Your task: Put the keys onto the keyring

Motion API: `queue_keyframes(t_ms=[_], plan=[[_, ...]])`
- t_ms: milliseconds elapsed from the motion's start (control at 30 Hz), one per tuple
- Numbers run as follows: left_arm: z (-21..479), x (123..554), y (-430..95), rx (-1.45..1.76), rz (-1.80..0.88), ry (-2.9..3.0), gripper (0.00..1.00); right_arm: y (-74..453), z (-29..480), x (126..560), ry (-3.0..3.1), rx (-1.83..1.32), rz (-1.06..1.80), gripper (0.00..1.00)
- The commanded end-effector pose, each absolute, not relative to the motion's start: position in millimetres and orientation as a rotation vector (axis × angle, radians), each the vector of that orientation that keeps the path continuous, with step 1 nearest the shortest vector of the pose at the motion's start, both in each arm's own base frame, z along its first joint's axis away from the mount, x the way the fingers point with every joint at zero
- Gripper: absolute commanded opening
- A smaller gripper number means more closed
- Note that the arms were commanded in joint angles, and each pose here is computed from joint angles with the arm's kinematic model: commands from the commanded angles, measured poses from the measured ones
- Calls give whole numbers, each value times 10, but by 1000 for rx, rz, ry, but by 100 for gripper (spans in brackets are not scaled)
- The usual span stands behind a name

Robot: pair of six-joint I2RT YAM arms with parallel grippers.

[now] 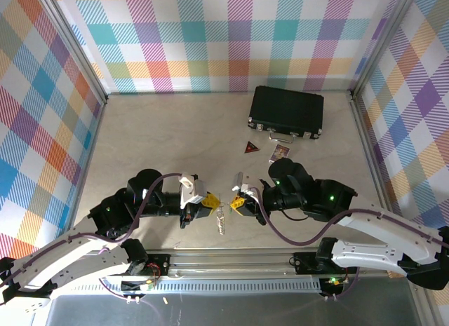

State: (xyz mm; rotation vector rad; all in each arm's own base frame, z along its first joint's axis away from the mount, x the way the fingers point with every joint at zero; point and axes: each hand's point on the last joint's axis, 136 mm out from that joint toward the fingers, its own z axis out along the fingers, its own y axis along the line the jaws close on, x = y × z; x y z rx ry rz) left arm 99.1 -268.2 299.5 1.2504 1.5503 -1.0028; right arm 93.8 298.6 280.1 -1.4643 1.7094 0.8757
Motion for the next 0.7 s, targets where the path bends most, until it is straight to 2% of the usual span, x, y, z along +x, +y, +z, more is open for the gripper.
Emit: queue_keyframes(t_ms=[0, 667], plan=[[3183, 940, -2693, 1262, -1017, 1479, 0, 3020, 3020, 935, 1649, -1448, 905, 0], [3153, 972, -2718, 1260, -1008, 1485, 0, 3056, 2979, 946, 1671, -1441, 915, 0]])
